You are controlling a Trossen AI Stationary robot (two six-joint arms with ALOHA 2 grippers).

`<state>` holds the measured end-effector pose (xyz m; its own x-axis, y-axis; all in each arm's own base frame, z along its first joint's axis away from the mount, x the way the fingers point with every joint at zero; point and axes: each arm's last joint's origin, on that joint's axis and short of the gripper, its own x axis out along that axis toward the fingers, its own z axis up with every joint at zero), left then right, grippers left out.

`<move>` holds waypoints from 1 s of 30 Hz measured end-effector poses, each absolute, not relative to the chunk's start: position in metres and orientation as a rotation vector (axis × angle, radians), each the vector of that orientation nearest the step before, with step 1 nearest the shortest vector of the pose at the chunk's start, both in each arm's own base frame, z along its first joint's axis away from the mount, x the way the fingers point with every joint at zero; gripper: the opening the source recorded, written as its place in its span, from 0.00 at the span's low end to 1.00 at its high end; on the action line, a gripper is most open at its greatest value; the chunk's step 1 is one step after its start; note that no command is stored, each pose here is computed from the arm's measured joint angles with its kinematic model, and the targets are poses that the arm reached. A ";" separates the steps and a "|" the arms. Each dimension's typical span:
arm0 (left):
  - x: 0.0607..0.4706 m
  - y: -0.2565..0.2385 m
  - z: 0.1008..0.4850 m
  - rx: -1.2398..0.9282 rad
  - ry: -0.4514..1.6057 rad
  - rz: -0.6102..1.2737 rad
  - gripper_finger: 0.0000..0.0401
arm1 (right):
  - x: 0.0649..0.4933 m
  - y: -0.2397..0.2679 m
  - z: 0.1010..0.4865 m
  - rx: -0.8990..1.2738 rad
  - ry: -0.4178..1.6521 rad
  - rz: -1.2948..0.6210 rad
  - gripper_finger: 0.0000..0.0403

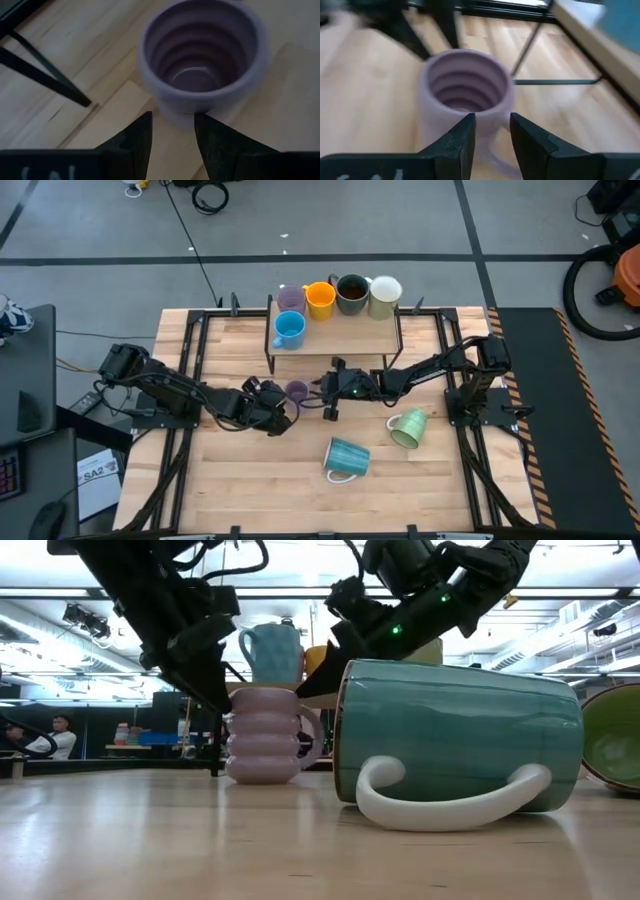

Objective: Place coffee mugs
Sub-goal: Put the violet mug on the shelf

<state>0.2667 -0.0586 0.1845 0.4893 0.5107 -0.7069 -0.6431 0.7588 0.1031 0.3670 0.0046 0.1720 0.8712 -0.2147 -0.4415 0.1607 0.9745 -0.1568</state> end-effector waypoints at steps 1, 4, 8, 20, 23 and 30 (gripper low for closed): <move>0.266 -0.058 0.184 -0.175 0.801 0.711 0.39 | 0.367 0.007 0.172 -0.114 0.473 -0.177 0.32; 0.264 -0.057 0.184 -0.160 0.807 0.725 0.39 | 0.367 0.015 0.172 -0.113 0.469 -0.141 0.32; 0.263 -0.057 0.183 -0.142 0.818 0.736 0.39 | 0.367 0.021 0.172 -0.118 0.468 -0.127 0.32; 0.261 -0.059 0.181 -0.195 0.899 0.661 0.39 | 0.361 0.021 0.197 -0.131 0.404 -0.144 0.32; 0.261 -0.061 0.180 -0.225 0.930 0.623 0.39 | 0.357 0.019 0.204 -0.181 0.402 -0.191 0.32; 0.263 -0.064 0.181 -0.277 0.936 0.569 0.39 | 0.352 0.013 0.199 -0.297 0.499 -0.304 0.32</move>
